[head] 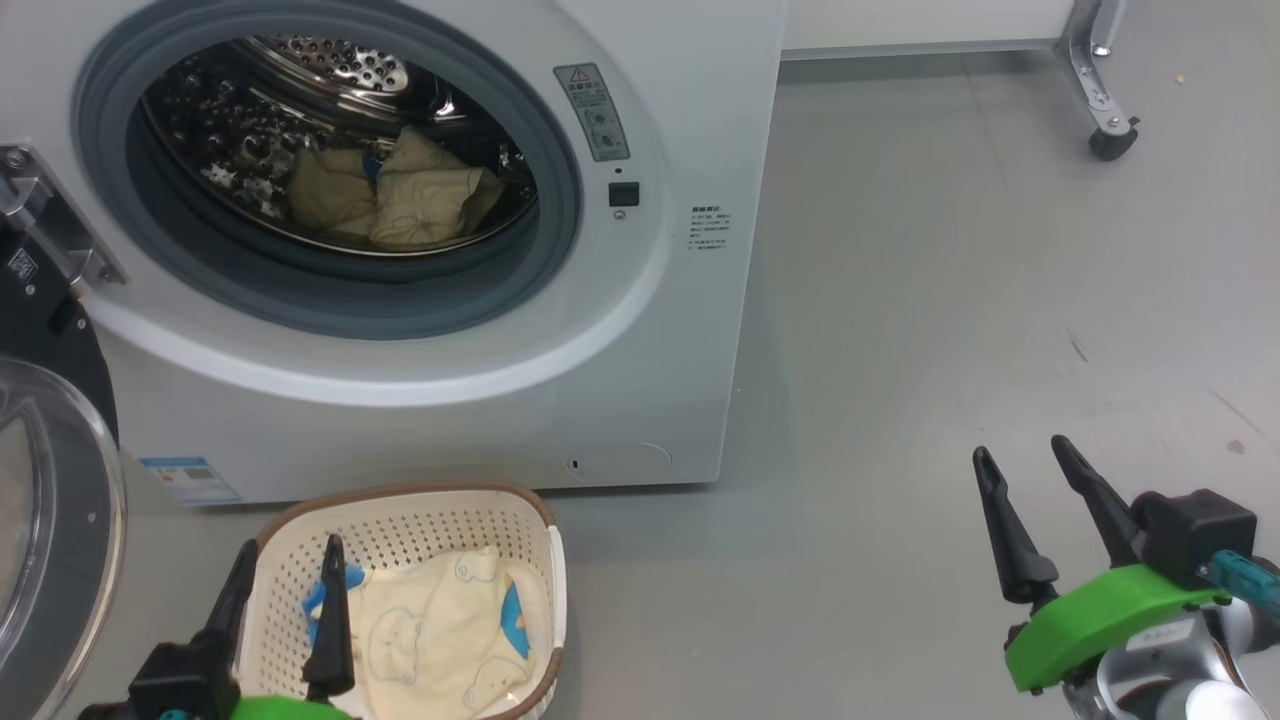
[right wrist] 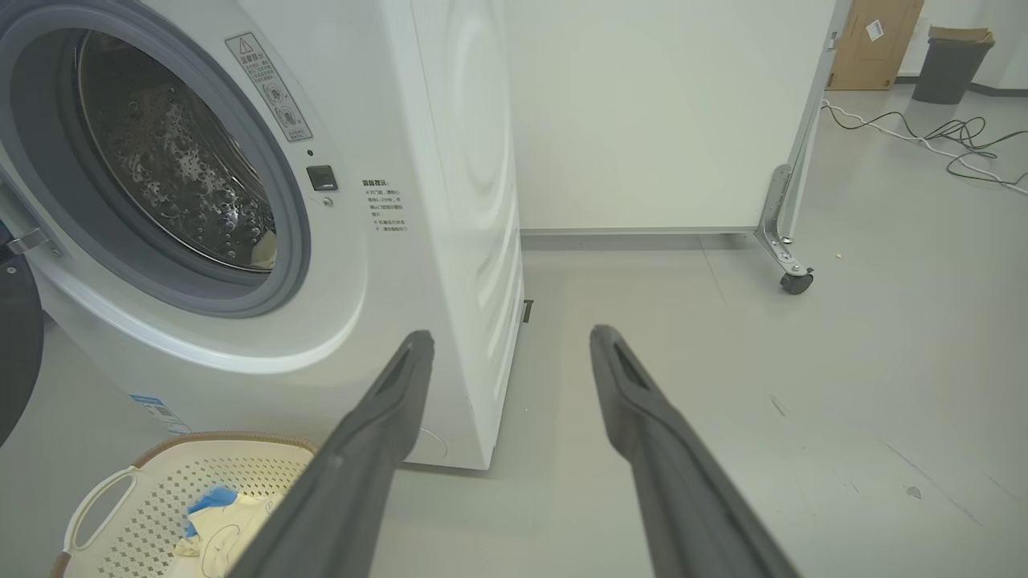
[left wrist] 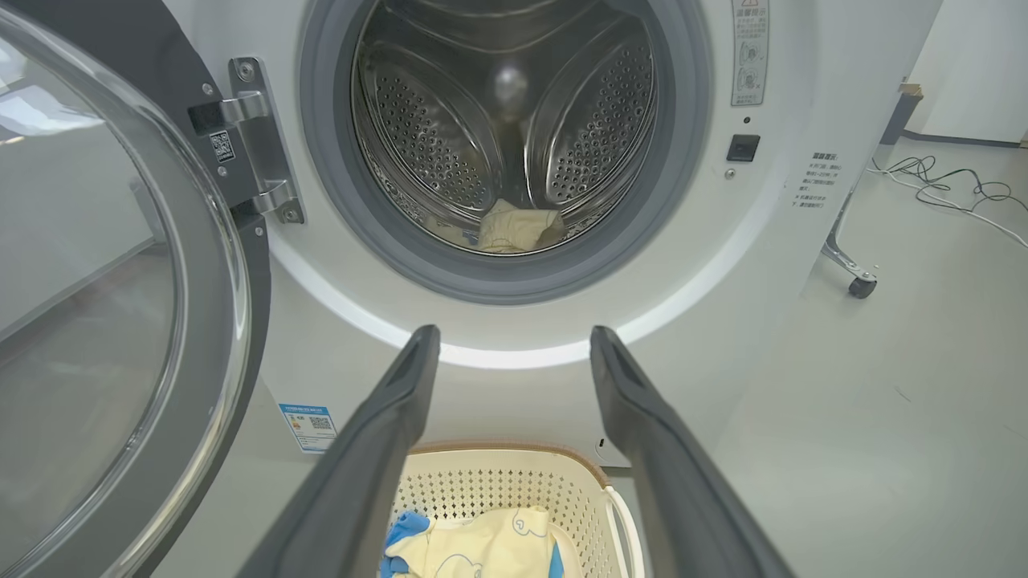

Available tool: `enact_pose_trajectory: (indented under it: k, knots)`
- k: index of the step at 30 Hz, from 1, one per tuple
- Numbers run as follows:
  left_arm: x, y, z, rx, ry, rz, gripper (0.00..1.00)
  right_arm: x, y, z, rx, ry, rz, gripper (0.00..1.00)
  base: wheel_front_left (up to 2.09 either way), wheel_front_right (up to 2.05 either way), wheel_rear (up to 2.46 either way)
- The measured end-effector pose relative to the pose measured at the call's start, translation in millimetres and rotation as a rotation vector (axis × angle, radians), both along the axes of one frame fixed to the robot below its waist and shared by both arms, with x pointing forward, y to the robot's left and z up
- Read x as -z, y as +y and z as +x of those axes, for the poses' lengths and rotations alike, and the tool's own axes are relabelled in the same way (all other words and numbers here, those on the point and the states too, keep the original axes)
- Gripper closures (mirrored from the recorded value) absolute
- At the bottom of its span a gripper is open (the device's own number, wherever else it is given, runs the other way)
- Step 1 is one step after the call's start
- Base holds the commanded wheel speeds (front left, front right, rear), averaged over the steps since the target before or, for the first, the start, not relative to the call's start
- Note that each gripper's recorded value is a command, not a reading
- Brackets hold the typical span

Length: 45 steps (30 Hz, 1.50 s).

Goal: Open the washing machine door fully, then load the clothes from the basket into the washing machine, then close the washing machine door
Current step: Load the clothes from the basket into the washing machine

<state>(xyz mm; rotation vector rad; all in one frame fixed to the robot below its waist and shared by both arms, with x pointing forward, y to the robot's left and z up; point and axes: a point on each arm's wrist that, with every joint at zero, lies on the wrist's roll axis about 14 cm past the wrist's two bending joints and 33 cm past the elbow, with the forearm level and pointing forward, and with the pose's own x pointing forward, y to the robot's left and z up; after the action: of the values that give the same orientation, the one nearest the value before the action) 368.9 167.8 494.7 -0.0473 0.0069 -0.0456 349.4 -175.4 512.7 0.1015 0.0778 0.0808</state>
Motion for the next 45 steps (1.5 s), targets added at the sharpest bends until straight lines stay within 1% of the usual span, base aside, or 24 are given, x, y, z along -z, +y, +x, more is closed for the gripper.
enact_pose_trajectory:
  k: [14,22,26,32,34,39,45]
  knots:
    - [1.2,-5.1,-2.3,0.017,0.014,0.002,0.0,-2.2,0.0,-2.6,0.002,-0.007,0.003,0.0,0.0,0.0,0.0]
    - [14.7,-9.5,0.0,0.027,0.068,-0.024,0.0,5.1,0.5,-0.8,0.002,0.017,0.004,0.0,0.0,0.0,0.0]
    - [37.1,-9.6,4.7,0.022,0.154,-0.03,0.0,10.7,1.5,1.3,0.0,0.035,0.006,0.0,0.0,0.0,0.0]
    - [63.1,-13.1,26.1,0.012,0.241,-0.044,0.0,20.8,6.3,9.0,-0.014,0.066,0.007,0.0,0.0,0.0,0.0]
    - [77.1,-16.6,36.0,0.014,0.282,-0.04,0.0,21.6,8.8,17.5,-0.024,0.067,0.004,0.0,0.0,0.0,0.0]
    - [123.1,-24.6,57.0,0.033,0.42,-0.04,0.0,24.3,14.0,42.1,-0.047,0.06,-0.003,0.0,0.0,0.0,0.0]
    - [186.4,-42.6,70.0,0.104,0.625,-0.049,0.0,44.4,14.5,64.2,-0.055,0.1,0.003,0.0,0.0,0.0,0.0]
